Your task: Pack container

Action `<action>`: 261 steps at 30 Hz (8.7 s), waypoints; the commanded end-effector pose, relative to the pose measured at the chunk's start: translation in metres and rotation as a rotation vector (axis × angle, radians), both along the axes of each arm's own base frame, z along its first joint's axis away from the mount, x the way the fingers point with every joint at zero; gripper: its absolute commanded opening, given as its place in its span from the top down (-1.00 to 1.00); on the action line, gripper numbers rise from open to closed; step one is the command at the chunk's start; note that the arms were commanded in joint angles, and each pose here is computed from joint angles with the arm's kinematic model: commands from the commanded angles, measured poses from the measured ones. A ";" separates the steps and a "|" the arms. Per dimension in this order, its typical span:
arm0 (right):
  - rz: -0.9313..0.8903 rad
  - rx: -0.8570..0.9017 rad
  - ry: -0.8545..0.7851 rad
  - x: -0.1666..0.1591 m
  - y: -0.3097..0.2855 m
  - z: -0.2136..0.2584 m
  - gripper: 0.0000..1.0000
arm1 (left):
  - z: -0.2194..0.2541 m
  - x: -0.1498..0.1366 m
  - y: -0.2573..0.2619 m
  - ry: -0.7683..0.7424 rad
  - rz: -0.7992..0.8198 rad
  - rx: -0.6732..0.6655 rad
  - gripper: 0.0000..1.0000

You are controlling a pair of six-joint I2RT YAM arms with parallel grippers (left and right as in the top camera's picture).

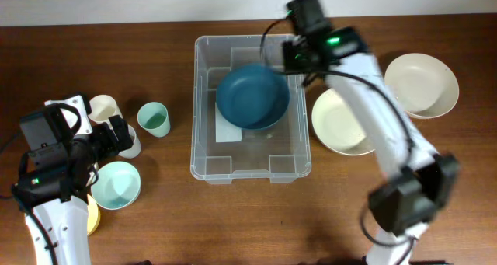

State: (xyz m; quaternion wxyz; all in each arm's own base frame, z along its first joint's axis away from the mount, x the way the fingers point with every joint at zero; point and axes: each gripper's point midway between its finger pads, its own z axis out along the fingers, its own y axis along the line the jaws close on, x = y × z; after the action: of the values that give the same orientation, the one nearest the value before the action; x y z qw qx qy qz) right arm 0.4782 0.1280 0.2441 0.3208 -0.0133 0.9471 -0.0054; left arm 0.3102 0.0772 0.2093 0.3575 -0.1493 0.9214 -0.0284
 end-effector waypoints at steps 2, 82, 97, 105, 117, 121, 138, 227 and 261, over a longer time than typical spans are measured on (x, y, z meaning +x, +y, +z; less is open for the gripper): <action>-0.343 0.077 0.016 -0.028 -0.087 0.031 -0.27 | 0.009 0.003 0.001 -0.025 0.000 0.000 -0.99; -0.244 0.445 -0.244 -0.064 -0.156 0.058 0.93 | 0.009 0.004 0.002 -0.028 0.002 0.003 -0.99; 0.191 0.196 -0.119 -0.021 0.036 -0.013 0.92 | 0.009 0.004 0.002 -0.028 0.002 0.002 -0.99; 0.187 0.176 -0.008 0.009 0.050 -0.098 0.92 | 0.009 0.004 0.002 -0.028 0.002 0.002 -0.99; 0.137 0.119 -0.004 0.009 0.029 -0.085 0.28 | 0.009 0.004 0.002 -0.027 0.002 0.002 -0.99; -0.011 0.005 -0.093 0.007 -0.025 -0.011 0.10 | 0.009 0.004 0.002 -0.028 0.002 0.002 -0.99; -0.298 -0.103 0.189 -0.020 -0.219 -0.042 -0.41 | 0.009 0.004 0.002 -0.025 0.002 0.001 -0.99; 0.995 -0.444 -0.016 -0.072 0.139 -0.013 0.92 | 0.009 0.004 0.002 -0.026 0.000 -0.001 -0.99; 0.000 0.175 -0.058 -0.041 -0.053 0.085 -0.01 | 0.008 0.003 -0.002 -0.023 -0.010 -0.015 -0.99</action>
State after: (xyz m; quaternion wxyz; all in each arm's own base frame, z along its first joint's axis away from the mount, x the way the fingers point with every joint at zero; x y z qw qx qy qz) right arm 0.4354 0.1037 0.3431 0.3855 -0.0790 0.9193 -0.0064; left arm 0.3107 0.0760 0.2103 0.3588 -0.1477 0.9211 -0.0320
